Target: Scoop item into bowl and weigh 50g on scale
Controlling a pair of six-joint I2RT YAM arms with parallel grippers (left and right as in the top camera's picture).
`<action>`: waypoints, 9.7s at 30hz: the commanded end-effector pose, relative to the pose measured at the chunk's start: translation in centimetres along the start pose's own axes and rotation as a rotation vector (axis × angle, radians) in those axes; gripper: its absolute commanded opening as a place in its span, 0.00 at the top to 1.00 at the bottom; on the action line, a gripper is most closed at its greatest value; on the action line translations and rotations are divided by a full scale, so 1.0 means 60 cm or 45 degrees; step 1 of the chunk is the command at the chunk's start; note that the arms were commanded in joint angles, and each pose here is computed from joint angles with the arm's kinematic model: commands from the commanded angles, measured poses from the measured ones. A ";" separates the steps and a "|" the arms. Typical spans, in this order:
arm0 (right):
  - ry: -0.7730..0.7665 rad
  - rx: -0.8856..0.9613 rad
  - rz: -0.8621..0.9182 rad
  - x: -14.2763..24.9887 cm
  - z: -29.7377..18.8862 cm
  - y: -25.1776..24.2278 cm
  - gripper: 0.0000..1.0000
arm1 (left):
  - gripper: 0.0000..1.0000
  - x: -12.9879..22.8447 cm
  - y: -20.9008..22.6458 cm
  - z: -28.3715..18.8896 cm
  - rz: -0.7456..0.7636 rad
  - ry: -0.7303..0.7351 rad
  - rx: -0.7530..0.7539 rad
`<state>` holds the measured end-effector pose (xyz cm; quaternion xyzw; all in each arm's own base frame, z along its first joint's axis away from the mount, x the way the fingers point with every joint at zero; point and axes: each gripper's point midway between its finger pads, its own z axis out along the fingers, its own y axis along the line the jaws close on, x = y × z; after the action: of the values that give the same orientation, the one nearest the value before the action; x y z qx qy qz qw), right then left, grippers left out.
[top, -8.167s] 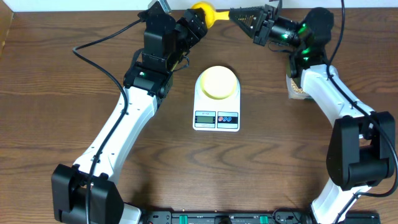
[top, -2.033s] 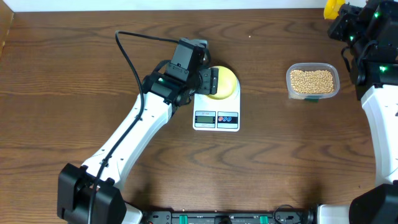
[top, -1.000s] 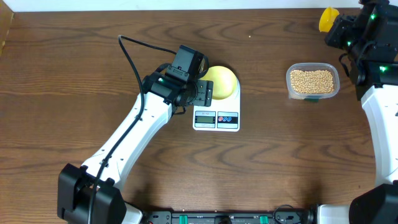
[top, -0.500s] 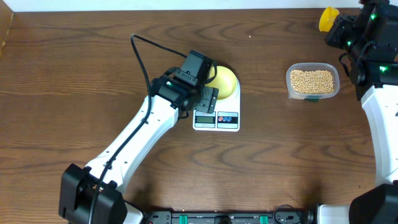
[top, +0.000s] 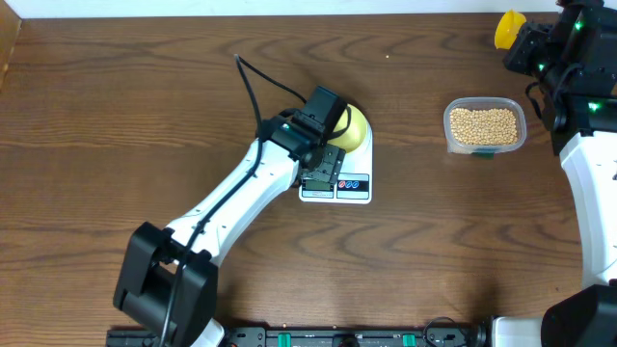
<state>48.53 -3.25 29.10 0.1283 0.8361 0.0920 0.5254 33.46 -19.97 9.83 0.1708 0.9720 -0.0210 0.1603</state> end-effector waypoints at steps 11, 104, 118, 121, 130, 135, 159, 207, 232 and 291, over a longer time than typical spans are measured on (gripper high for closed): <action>-0.007 -0.011 -0.007 -0.004 0.002 0.006 0.99 | 0.20 0.024 -0.034 0.053 0.252 0.120 -0.019; 0.000 -0.009 -0.034 -0.001 0.004 0.005 0.99 | 0.20 0.026 -0.044 0.150 0.245 0.148 -0.024; 0.000 -0.009 -0.034 -0.001 0.004 0.005 0.99 | 0.20 0.027 -0.040 0.120 0.240 0.155 -0.026; -0.001 -0.010 -0.034 -0.001 0.004 0.005 0.99 | 0.20 0.018 -0.040 0.093 0.235 0.116 -0.018; 0.000 -0.010 -0.034 -0.001 0.004 0.005 0.99 | 0.19 -0.023 -0.038 -0.017 0.210 -0.094 0.016; -0.001 -0.010 -0.035 -0.002 0.004 0.005 0.99 | 0.20 -0.037 -0.015 -0.049 0.192 -0.171 -0.060; -0.004 -0.011 -0.059 -0.003 0.004 0.005 0.99 | 0.19 -0.030 0.010 -0.259 0.313 -0.500 0.090; -0.018 -0.014 -0.070 -0.007 0.004 0.006 0.99 | 0.19 -0.004 0.025 -0.249 0.402 -0.411 0.221; 0.046 -0.153 -0.338 -0.039 -0.044 0.054 0.99 | 0.19 -0.004 0.025 -0.249 0.402 -0.411 0.221; 0.959 0.300 -0.280 0.240 0.043 -0.112 0.99 | 0.19 -0.004 0.025 -0.249 0.402 -0.411 0.221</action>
<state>43.67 -4.99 14.61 0.0522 0.9823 -0.0175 0.1788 29.57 -17.15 23.74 0.3248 0.8921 -0.1022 0.2970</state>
